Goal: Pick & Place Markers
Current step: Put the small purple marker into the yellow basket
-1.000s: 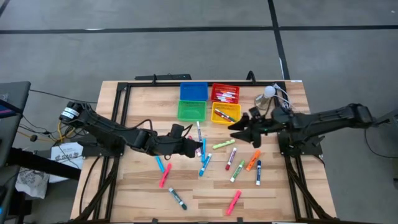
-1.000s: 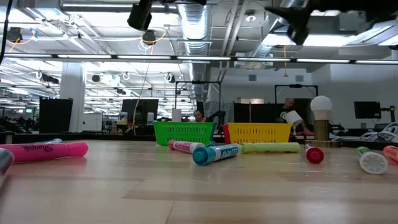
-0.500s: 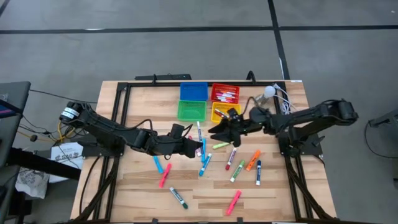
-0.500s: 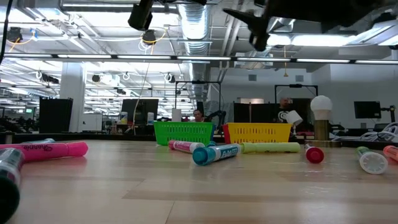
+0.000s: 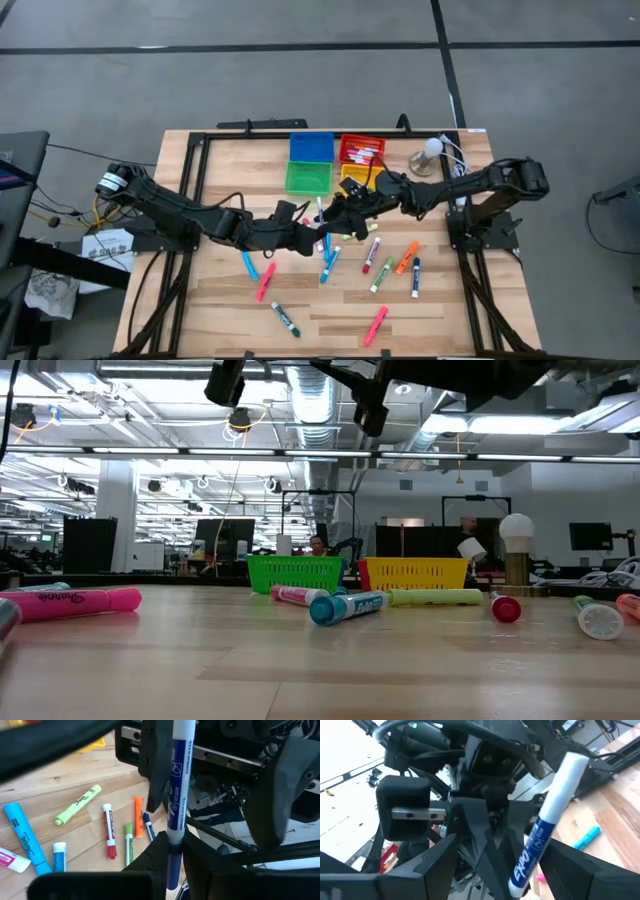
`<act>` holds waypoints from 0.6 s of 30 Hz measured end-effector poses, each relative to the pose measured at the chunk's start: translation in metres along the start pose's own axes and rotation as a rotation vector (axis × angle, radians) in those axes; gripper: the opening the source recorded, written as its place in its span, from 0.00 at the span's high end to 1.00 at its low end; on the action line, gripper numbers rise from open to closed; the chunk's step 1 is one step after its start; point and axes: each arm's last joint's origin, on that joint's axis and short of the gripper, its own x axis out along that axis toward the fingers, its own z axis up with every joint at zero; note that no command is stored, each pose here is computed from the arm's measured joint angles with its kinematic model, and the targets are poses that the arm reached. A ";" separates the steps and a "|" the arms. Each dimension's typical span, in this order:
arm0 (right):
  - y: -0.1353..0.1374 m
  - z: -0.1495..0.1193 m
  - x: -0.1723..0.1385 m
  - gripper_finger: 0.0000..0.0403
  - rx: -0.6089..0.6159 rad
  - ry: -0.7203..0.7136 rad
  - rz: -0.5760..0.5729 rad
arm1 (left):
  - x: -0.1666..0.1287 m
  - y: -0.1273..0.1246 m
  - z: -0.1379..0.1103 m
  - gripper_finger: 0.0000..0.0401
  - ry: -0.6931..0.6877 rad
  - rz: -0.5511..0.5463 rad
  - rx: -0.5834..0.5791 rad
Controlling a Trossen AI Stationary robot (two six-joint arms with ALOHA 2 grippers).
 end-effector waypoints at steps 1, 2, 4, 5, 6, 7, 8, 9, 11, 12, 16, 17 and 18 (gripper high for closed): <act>0.000 0.001 0.001 0.37 -0.001 0.003 0.003 | 0.000 0.000 0.000 0.90 0.000 0.000 0.000; 0.000 0.002 0.002 0.37 -0.004 0.002 0.007 | 0.000 0.000 0.000 0.89 0.000 0.000 0.001; 0.001 0.003 0.002 0.37 -0.008 0.006 0.016 | 0.000 0.000 0.000 0.89 -0.001 -0.001 0.000; 0.001 0.003 0.002 0.37 -0.008 0.007 0.017 | 0.000 0.000 0.000 0.89 -0.001 -0.002 0.002; 0.001 0.003 0.002 0.37 -0.008 0.007 0.017 | 0.000 0.000 0.000 0.90 -0.001 -0.002 0.003; 0.001 0.002 0.002 0.39 -0.008 0.007 0.017 | 0.000 0.000 0.000 0.90 0.000 -0.002 0.004; 0.001 0.002 0.002 0.40 -0.008 0.008 0.017 | 0.000 0.000 0.000 0.90 -0.001 -0.002 0.004; 0.001 0.002 0.002 0.42 -0.009 0.008 0.017 | 0.000 0.000 0.000 0.90 -0.001 -0.003 0.004; 0.001 0.002 0.002 0.47 -0.010 0.009 0.014 | 0.000 -0.001 0.000 0.89 -0.001 -0.004 0.004; 0.001 0.002 0.002 0.50 -0.011 0.008 0.014 | 0.000 -0.001 0.000 0.89 -0.001 -0.005 0.004; 0.000 0.003 0.001 0.64 -0.036 0.004 0.008 | 0.000 -0.001 0.000 0.89 -0.001 -0.009 0.003; -0.001 0.004 0.001 0.67 -0.036 0.002 0.006 | 0.000 -0.002 0.001 0.89 -0.002 -0.009 0.002; -0.002 0.005 0.001 0.71 -0.036 0.000 0.003 | 0.000 -0.002 0.001 0.90 -0.003 -0.010 0.002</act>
